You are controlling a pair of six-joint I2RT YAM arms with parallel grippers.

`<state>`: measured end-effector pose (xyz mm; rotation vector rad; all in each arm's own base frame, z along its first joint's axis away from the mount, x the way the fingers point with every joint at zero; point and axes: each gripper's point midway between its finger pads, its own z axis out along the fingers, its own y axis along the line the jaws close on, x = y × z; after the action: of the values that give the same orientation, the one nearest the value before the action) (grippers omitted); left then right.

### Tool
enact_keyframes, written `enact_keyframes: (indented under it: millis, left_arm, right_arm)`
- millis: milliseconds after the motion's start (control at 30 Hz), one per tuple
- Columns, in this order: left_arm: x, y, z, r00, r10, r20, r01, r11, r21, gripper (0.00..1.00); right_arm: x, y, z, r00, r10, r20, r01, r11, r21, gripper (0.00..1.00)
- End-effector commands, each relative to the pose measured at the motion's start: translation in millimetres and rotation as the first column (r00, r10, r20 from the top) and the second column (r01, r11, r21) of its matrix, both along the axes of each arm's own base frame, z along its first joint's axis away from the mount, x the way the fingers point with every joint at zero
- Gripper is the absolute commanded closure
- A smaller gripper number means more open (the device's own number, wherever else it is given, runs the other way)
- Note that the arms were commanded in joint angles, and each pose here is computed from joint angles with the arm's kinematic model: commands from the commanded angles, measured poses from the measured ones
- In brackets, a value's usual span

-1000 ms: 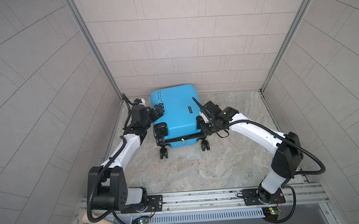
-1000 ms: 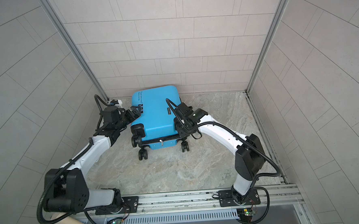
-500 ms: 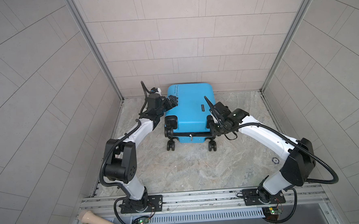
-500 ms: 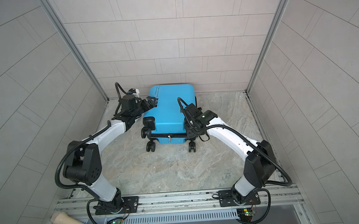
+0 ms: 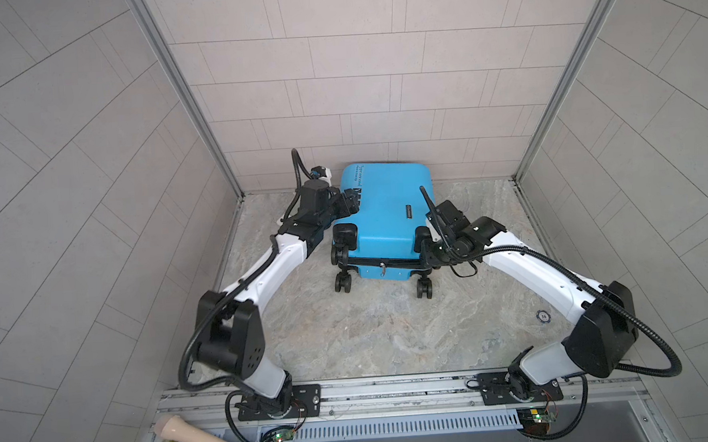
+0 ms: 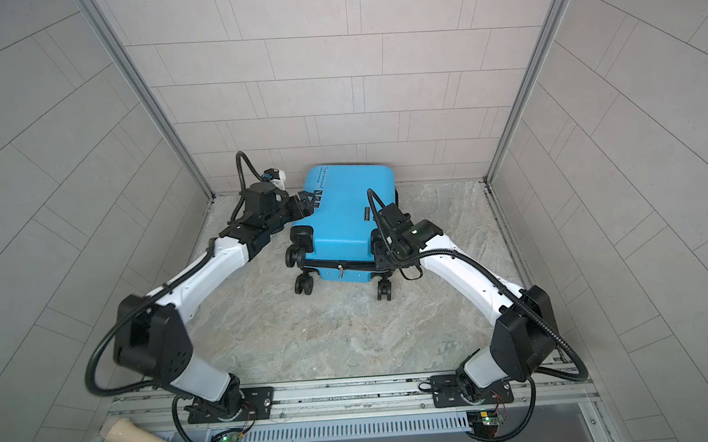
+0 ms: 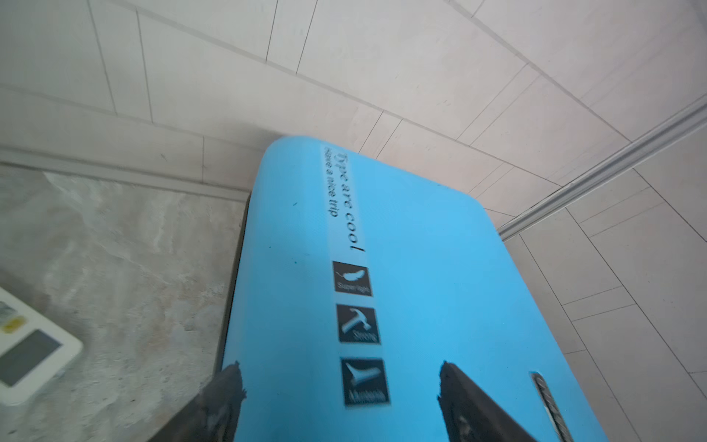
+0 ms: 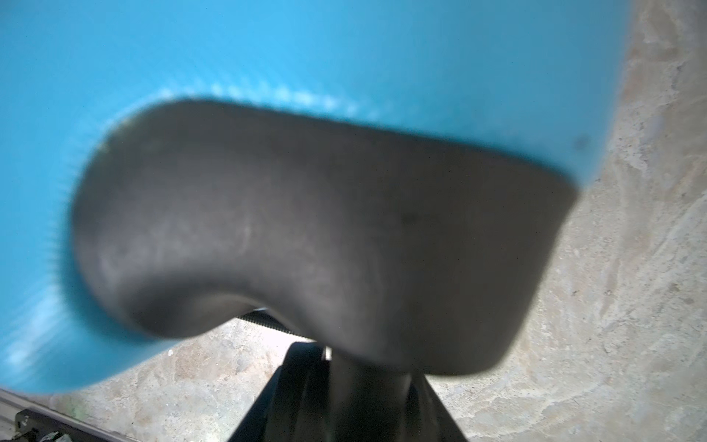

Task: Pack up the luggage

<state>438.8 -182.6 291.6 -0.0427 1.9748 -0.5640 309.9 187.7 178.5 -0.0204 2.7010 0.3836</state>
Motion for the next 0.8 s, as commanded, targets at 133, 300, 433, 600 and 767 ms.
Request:
enact_keyframes:
  millis: [133,300,433,600,767]
  left_arm:
    - [-115,5,12,0.998,0.010,0.067,-0.023,0.982,0.189,0.16]
    - [-170,-15,-30,0.999,0.000,0.035,-0.007,0.984,0.177,0.17]
    - [-178,-32,-74,0.999,-0.018,-0.027,0.022,0.989,0.150,0.18]
    - [-163,-33,-97,1.000,0.024,-0.018,-0.019,0.969,0.245,0.19]
    - [-141,-18,-117,0.995,0.081,-0.061,-0.062,0.962,0.267,0.20]
  right_arm:
    - [-1,41,55,0.983,0.137,0.124,-0.158,0.972,0.173,0.84]
    - [-1,42,53,0.984,0.136,0.113,-0.155,0.972,0.174,0.86]
    - [0,42,48,0.987,0.128,0.102,-0.145,0.974,0.177,0.88]
    - [-2,40,37,0.991,0.103,0.085,-0.117,0.977,0.176,0.92]
    - [-10,43,23,0.996,0.047,0.076,-0.064,0.971,0.231,0.95]
